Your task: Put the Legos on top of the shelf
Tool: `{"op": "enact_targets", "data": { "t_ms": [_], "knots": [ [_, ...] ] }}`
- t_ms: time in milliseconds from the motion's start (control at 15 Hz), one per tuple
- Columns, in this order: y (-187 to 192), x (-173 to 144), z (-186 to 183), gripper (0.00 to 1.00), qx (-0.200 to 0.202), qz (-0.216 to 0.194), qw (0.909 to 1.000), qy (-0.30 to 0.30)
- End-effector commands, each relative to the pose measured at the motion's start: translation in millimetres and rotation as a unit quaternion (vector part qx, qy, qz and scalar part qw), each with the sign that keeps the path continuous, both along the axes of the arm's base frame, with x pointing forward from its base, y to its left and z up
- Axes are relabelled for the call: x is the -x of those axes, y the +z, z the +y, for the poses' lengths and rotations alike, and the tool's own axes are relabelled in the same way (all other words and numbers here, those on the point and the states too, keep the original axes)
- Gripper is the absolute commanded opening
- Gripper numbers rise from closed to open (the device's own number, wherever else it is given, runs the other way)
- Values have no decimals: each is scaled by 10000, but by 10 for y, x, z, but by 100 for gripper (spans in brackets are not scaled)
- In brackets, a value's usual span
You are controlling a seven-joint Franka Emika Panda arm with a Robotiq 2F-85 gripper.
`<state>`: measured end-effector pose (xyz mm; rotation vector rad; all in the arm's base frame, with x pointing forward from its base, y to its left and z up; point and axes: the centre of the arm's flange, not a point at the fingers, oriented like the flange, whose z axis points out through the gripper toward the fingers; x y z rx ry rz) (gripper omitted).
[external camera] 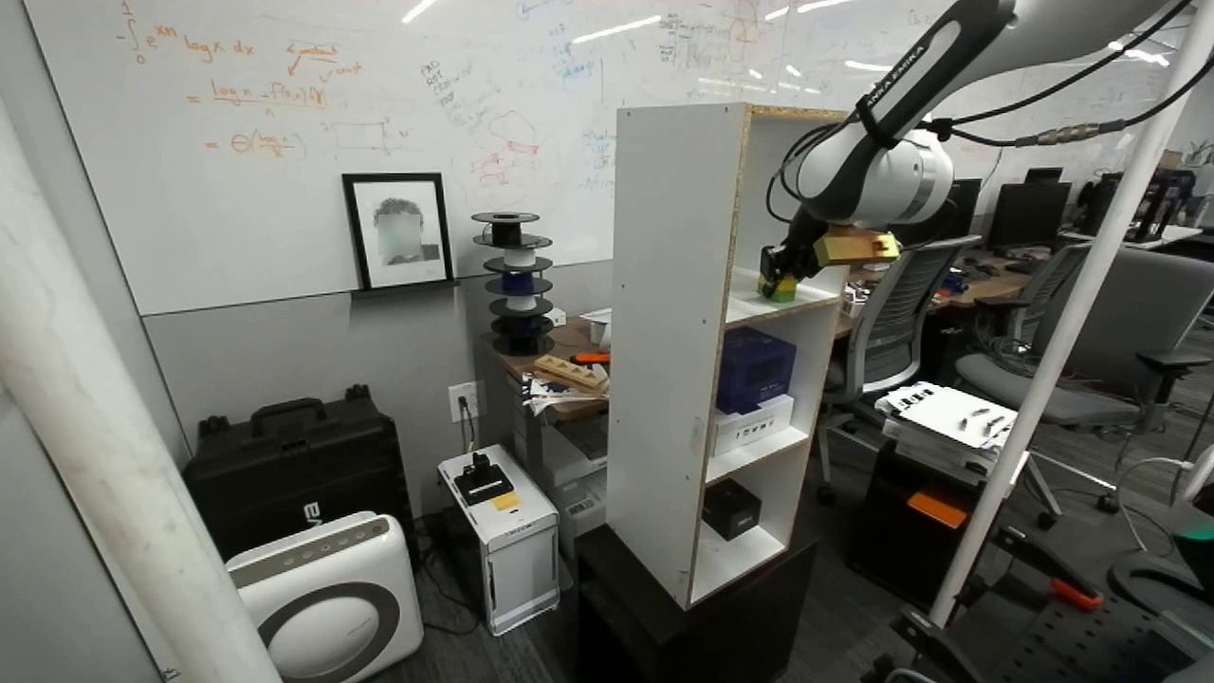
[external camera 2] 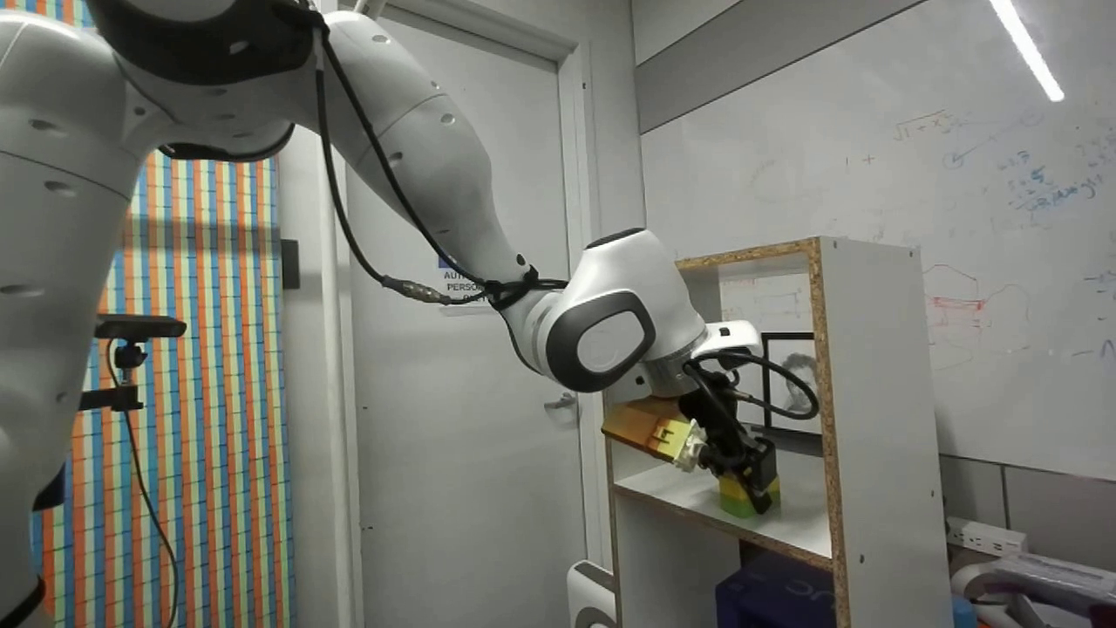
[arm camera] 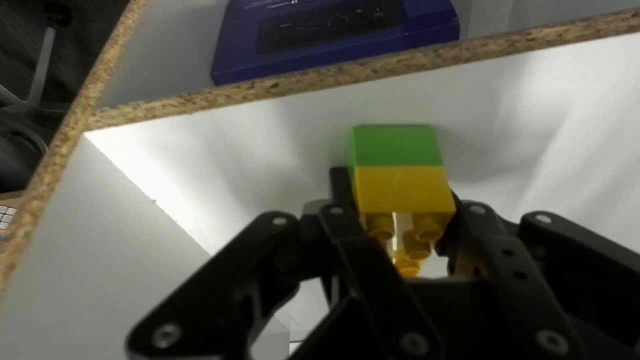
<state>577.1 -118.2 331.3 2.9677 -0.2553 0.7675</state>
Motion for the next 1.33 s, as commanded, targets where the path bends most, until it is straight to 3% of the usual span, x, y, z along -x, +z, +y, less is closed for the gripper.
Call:
{"op": "enact_targets", "data": {
  "t_ms": [0,267,533,933,1267],
  "knots": [
    [330,517,100,15,-102,235,9994,-241],
    [568,1117,236,16,92,370,9989,-273],
    [1184,1329,381,17,122,-218,9988,-424],
    [2555,1497,658,17,-324,-608,9937,-888],
    [3816,1538,522,18,-523,-956,9806,-1632]
  ]
}}
